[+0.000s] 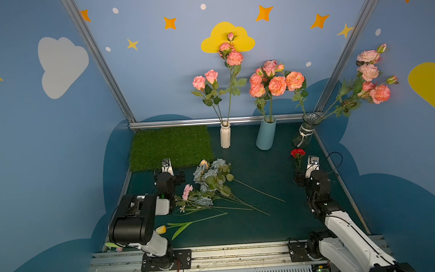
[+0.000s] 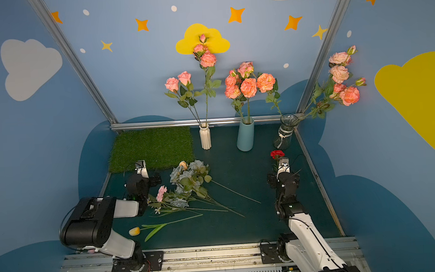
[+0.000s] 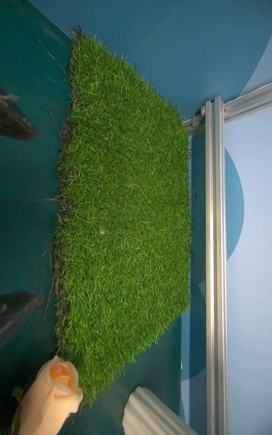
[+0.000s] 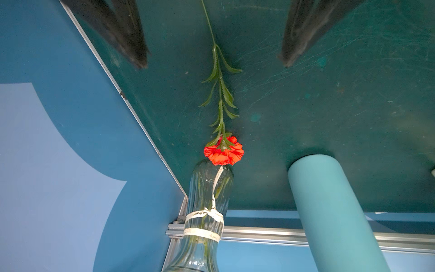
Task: Place the pink flowers into the vase
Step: Reset both arms
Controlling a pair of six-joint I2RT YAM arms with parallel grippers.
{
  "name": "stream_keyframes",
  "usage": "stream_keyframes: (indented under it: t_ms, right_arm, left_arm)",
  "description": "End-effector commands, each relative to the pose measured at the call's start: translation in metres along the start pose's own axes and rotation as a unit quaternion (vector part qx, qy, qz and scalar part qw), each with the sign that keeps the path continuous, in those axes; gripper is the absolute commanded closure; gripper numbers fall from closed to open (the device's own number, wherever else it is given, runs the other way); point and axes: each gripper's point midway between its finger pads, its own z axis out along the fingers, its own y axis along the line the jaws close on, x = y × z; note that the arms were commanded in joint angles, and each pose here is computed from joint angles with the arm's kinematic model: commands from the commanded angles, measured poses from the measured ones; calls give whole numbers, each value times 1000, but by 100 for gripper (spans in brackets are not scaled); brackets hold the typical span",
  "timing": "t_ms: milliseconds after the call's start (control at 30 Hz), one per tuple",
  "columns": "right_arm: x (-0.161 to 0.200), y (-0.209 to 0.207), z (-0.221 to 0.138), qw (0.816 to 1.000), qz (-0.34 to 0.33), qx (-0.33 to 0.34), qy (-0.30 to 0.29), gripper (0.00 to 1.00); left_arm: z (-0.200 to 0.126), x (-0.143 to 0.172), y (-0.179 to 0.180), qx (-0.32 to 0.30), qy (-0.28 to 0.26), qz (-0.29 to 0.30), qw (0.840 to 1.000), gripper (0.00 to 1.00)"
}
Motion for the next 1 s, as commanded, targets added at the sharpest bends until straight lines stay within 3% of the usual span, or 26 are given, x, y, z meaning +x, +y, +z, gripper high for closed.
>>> stream_keyframes:
  t_ms: [0, 300, 600, 967]
  right_arm:
    - [-15, 1, 8, 1000, 19, -8, -24, 10]
    - [21, 15, 38, 999, 26, -23, 10, 10]
    - [16, 25, 47, 998, 39, -42, -9, 10]
    - [24, 52, 65, 997, -5, -82, -15, 10]
  left_arm:
    - [0, 2, 2, -5, 3, -3, 1000, 0]
    - [0, 2, 3, -5, 3, -3, 1000, 0]
    - [0, 2, 3, -6, 3, -2, 1000, 0]
    - [0, 2, 3, -5, 3, -2, 1000, 0]
